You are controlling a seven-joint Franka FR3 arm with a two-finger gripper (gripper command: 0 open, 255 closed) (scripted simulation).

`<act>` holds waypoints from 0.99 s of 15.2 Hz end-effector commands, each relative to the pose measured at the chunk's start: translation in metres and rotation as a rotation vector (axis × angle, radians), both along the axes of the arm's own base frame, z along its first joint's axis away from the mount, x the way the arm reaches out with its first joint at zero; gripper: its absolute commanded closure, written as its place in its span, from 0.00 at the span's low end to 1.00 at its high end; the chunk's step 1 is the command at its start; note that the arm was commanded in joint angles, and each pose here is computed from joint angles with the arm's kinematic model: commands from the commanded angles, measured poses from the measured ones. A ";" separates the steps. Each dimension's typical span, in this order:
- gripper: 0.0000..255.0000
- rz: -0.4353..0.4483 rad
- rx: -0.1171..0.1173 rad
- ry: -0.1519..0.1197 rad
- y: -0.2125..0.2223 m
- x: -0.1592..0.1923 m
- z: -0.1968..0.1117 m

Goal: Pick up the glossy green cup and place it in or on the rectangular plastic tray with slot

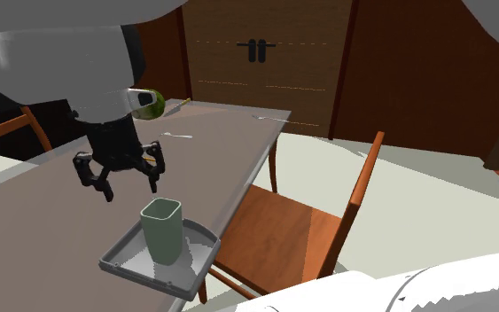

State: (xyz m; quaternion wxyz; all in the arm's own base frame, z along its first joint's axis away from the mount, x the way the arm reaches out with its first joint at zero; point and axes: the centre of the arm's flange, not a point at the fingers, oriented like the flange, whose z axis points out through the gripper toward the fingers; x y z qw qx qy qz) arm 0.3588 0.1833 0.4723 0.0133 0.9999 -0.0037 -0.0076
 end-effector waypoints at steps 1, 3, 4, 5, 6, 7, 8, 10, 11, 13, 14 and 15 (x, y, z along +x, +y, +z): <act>0.00 0.000 0.000 0.000 0.000 0.000 0.000; 0.00 0.000 0.000 0.000 0.000 0.000 0.000; 0.00 0.000 0.000 0.000 0.000 0.000 0.013; 0.00 0.000 0.000 0.000 0.001 0.000 0.026; 0.00 0.000 0.000 0.000 0.001 0.001 0.040; 0.00 0.000 0.000 0.000 0.001 0.001 0.050; 0.00 0.000 0.000 0.000 0.001 0.001 0.050; 0.00 0.000 0.000 0.000 0.001 0.001 0.050; 0.00 0.000 0.000 0.000 0.001 0.001 0.050; 0.00 0.000 0.000 0.000 0.001 0.001 0.050; 0.00 0.000 0.000 0.000 0.001 0.001 0.050; 0.00 0.000 0.000 0.000 0.001 0.001 0.050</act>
